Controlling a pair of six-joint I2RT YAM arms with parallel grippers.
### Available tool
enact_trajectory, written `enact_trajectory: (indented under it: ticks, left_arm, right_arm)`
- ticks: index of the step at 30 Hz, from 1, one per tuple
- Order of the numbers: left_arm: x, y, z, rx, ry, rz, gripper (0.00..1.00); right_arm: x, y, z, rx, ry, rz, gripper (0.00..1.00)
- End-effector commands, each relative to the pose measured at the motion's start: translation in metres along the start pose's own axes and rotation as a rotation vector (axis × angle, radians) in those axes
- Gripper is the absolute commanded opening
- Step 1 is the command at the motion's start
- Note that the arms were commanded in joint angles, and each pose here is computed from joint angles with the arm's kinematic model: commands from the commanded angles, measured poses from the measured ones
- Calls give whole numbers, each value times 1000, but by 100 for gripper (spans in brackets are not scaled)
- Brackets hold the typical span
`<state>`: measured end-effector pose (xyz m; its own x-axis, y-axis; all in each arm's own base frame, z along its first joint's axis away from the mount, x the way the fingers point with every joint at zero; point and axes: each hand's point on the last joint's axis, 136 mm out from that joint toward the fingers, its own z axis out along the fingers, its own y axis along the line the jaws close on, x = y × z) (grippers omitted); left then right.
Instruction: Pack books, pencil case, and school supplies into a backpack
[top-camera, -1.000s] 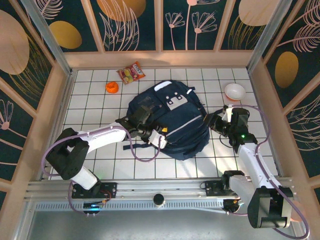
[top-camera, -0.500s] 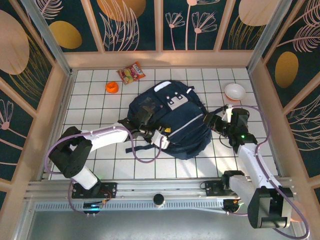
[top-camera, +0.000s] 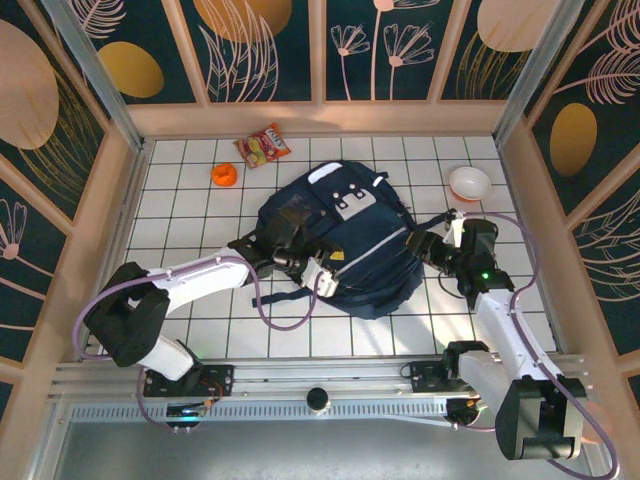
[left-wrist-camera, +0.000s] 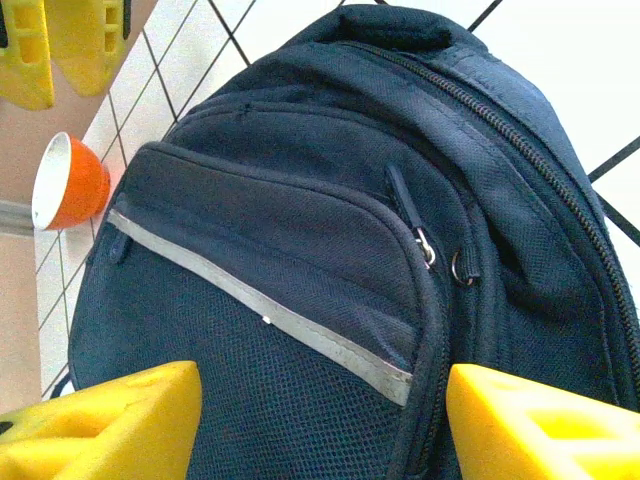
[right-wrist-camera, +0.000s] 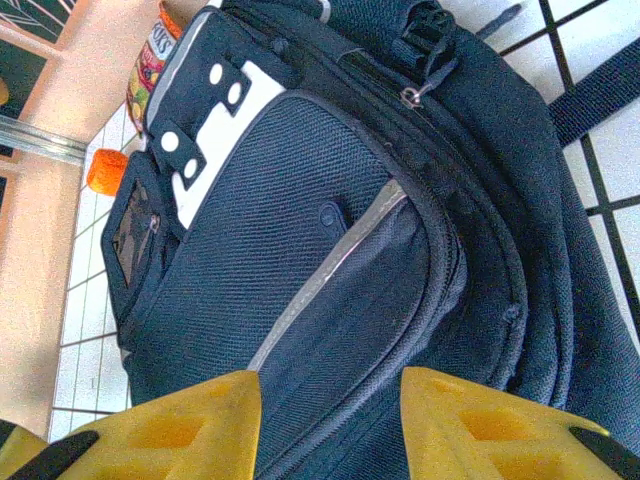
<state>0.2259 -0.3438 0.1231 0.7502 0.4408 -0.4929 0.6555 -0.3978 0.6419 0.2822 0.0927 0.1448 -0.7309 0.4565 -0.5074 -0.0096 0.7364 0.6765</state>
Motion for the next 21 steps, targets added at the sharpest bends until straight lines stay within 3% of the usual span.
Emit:
enact_trajectory:
  ticks: [1,8,16,21]
  left_arm:
    - [-3,-19,8,75,-29,27,65]
    - [8,-17,23,69,-1,31,63]
    - [-12,7,24,-19,-101,-1,52]
    - [-12,6,23,-16,-98,-17,30]
  right_arm:
    - [-1,3,-1,-14,-18,-1,42]
    - [-2,4,-3,-6,-23,-8,42]
    - [-2,4,-4,-9,-22,-4,41]
    - [-1,5,-5,-9,-22,-7,42]
